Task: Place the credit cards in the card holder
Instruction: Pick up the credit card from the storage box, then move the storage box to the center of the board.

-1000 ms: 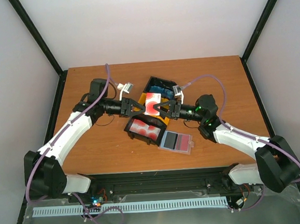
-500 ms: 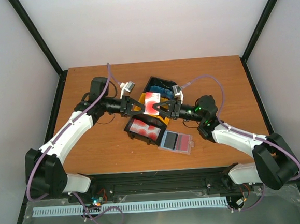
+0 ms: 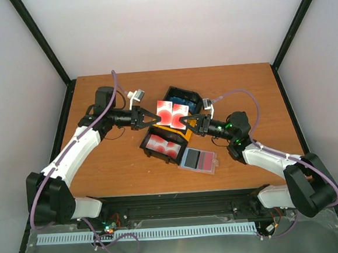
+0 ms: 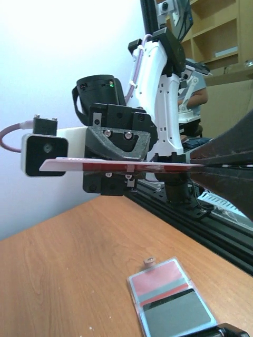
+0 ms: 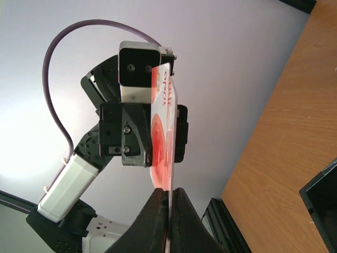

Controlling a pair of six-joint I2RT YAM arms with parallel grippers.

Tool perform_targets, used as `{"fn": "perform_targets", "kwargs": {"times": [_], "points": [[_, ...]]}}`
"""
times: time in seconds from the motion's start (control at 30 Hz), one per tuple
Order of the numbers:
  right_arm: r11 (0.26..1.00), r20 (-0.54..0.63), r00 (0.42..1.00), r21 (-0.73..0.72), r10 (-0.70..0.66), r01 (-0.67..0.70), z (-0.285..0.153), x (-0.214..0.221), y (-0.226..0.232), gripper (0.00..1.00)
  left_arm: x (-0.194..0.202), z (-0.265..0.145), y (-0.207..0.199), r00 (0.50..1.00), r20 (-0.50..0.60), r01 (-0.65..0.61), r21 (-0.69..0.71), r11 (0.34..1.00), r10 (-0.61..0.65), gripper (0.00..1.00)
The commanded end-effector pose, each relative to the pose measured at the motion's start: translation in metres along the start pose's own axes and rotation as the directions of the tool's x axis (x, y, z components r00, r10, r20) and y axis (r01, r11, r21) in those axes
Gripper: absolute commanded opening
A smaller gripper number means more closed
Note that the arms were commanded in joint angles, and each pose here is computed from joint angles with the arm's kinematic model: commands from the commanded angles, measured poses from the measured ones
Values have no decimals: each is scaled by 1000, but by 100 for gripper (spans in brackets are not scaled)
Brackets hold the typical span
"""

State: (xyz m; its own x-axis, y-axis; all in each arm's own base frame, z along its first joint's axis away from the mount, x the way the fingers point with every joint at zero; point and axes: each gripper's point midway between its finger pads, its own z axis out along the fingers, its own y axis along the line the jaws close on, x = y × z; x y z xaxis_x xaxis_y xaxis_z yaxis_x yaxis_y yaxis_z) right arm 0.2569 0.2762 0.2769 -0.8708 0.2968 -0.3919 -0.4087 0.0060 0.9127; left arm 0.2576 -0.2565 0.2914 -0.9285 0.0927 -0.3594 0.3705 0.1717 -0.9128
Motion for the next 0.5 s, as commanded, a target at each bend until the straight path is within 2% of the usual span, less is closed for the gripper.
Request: {"fn": "perform_targets", "kwargs": {"times": [0.0, 0.17, 0.27, 0.37, 0.47], "points": [[1000, 30, 999, 3, -14, 14, -8, -3, 1, 3, -8, -10, -13, 998, 40, -45, -11, 999, 46, 1], [996, 63, 998, 87, -19, 13, -20, -5, -14, 3, -8, -10, 8, 998, 53, -29, -101, 994, 34, 1], [968, 83, 995, 248, -53, 31, -31, -8, -31, 3, 0, -10, 36, 999, 45, 19, -204, 979, -10, 1], [855, 103, 991, 518, -81, 16, -56, -11, -67, 3, 15, 3, 51, 999, 10, 41, -254, 966, -40, 1], [719, 113, 988, 695, -108, -1, -89, -9, -86, 3, 30, 27, 64, 997, -36, 52, -295, 954, -66, 1]]}}
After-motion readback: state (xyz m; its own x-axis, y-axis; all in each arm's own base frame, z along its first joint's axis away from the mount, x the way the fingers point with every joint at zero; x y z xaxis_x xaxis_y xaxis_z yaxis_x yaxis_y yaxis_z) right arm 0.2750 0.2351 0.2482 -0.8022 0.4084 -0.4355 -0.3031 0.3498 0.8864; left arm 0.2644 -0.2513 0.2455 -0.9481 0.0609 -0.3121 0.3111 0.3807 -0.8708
